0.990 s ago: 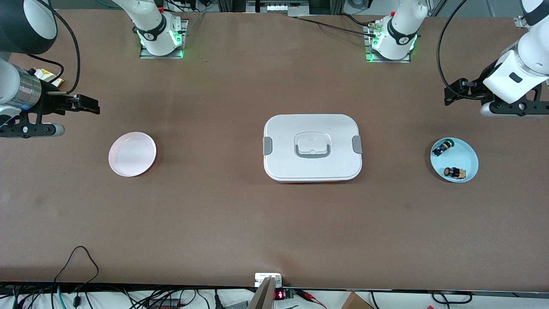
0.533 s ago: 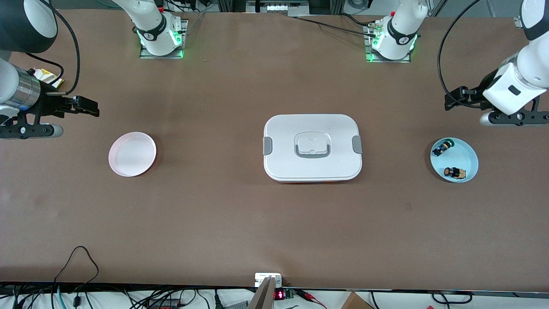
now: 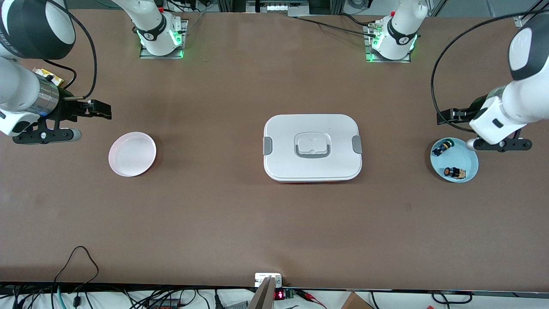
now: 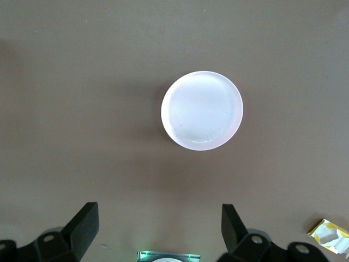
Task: Transfer orange switch to right arm and place
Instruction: 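Close the left gripper on the orange switch in the blue dish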
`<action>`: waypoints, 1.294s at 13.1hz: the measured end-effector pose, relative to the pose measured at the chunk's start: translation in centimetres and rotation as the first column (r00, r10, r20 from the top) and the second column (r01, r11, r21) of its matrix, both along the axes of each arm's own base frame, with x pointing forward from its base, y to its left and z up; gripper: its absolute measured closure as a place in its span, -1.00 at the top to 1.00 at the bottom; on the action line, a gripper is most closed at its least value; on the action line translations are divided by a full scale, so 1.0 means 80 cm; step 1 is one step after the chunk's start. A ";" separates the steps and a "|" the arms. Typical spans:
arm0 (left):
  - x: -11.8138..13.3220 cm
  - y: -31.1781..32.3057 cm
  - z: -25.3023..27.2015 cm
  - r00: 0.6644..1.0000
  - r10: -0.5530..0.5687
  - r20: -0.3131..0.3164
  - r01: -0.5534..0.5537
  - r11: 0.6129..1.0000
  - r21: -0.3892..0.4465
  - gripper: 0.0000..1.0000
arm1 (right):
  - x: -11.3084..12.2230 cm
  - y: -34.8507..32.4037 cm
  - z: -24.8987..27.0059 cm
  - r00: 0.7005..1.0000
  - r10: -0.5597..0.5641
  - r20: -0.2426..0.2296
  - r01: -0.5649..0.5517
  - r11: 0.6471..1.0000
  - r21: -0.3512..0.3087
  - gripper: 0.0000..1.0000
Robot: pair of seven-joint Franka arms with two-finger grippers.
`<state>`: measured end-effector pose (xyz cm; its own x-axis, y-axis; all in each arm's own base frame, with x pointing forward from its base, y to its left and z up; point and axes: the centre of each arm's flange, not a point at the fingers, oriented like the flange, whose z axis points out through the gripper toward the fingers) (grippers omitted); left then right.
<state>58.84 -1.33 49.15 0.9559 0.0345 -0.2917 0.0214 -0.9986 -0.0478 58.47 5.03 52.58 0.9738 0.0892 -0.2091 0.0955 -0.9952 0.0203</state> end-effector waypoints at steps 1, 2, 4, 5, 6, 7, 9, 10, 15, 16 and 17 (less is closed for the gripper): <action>0.007 0.015 -0.022 1.000 0.005 -0.024 -0.005 1.000 0.017 1.00 | 0.001 0.002 -0.003 1.000 0.002 -0.004 -0.002 1.000 -0.001 1.00; 0.016 0.031 -0.045 0.999 0.004 -0.034 -0.003 1.000 0.021 1.00 | 0.001 0.003 -0.005 1.000 0.003 -0.007 -0.003 1.000 -0.001 1.00; 0.033 0.067 -0.087 0.999 -0.031 -0.013 0.031 0.999 0.004 1.00 | 0.002 0.003 -0.008 1.000 0.003 -0.010 -0.003 1.000 -0.002 1.00; 0.038 0.089 -0.110 0.999 -0.050 0.003 0.050 0.999 -0.008 1.00 | 0.003 0.003 -0.008 1.000 0.002 -0.010 -0.002 1.000 -0.001 1.00; 0.040 0.110 -0.132 0.998 -0.063 0.021 0.063 0.998 -0.017 1.00 | 0.003 0.003 -0.009 1.000 0.001 -0.009 -0.001 1.000 0.002 1.00; 0.039 0.130 -0.153 0.996 -0.077 0.043 0.078 0.997 -0.025 1.00 | 0.003 0.004 -0.009 1.000 0.000 -0.010 0.000 1.000 0.008 1.00; 0.033 0.162 -0.192 0.988 -0.117 0.100 0.120 0.992 -0.032 1.00 | 0.004 0.005 -0.010 1.000 0.000 -0.011 0.000 1.000 0.010 1.00; 0.028 0.176 -0.211 0.982 -0.135 0.128 0.140 0.990 -0.032 1.00 | 0.004 0.005 -0.011 1.000 0.000 -0.009 0.000 1.000 0.010 1.00; 0.017 0.219 -0.307 0.962 -0.199 0.189 0.209 0.977 -0.034 1.00 | 0.006 0.006 -0.010 1.000 0.001 0.000 -0.001 1.000 0.012 1.00; 0.019 0.219 -0.322 0.958 -0.210 0.194 0.220 0.975 -0.034 1.00 | 0.006 0.006 -0.010 1.000 0.000 0.001 -0.001 1.000 0.012 1.00; 0.019 0.219 -0.334 0.958 -0.212 0.194 0.223 0.974 -0.036 1.00 | 0.006 0.006 -0.010 1.000 0.001 0.001 -0.001 1.000 0.012 1.00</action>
<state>60.34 16.15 22.46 0.9760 -0.1922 -0.1019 -0.1939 -0.9810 -0.0066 58.95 5.51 51.76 0.9739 0.0922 -0.2076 0.0961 -0.9953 0.0087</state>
